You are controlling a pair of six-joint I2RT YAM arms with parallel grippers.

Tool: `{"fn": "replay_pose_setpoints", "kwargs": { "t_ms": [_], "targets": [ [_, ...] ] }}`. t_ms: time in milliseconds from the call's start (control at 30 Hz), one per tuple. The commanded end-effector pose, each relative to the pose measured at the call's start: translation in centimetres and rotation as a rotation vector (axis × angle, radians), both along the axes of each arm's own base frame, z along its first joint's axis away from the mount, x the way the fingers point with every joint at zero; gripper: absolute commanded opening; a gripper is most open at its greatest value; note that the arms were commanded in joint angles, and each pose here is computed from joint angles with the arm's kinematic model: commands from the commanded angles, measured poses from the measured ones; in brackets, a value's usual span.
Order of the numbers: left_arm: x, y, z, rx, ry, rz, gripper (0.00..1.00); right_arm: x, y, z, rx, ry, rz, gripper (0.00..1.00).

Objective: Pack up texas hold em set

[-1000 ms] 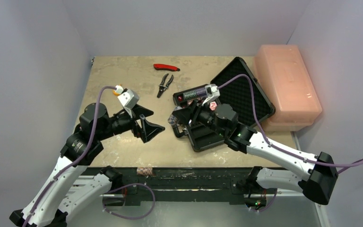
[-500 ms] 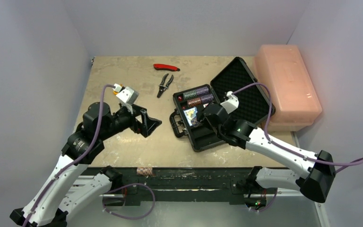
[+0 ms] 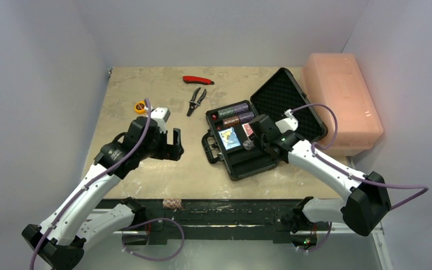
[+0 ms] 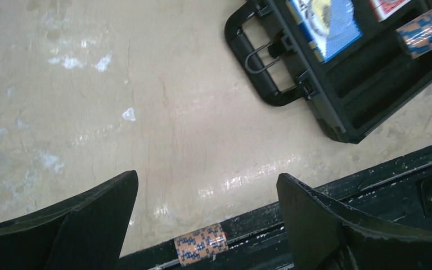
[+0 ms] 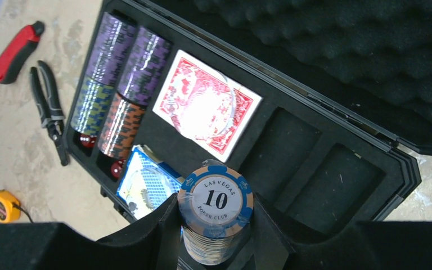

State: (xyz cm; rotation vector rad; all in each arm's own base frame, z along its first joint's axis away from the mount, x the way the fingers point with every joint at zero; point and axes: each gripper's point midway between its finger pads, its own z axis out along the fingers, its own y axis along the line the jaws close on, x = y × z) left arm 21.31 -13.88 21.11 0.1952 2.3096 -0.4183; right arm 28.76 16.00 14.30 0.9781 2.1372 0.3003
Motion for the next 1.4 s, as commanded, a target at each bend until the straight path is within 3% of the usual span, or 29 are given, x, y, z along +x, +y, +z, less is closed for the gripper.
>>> {"fn": "replay_pose_setpoints", "kwargs": {
  "t_ms": [0,533,1067,1267,1367],
  "targets": [
    [-1.4,2.0,-2.4,0.035,0.096,0.118,0.95,1.3,0.5,2.0,0.107,-0.04,-0.059,0.0],
    [-4.3,4.1,-8.4,0.154,0.264,0.315,1.0,1.4,-1.2,-2.6,0.068,0.119,-0.082,0.0],
    [-6.6,3.0,-13.1,0.137,0.359,0.336,1.0,0.8,-3.3,-5.8,0.049,0.204,-0.131,0.0],
    [-7.1,2.9,-14.4,0.131,0.379,0.351,1.0,0.8,-3.8,-6.0,0.07,0.197,-0.119,0.2],
    [-7.3,2.9,-15.0,0.131,0.393,0.354,1.0,0.8,-3.9,-5.8,0.074,0.185,-0.115,0.37]
  ]
}}
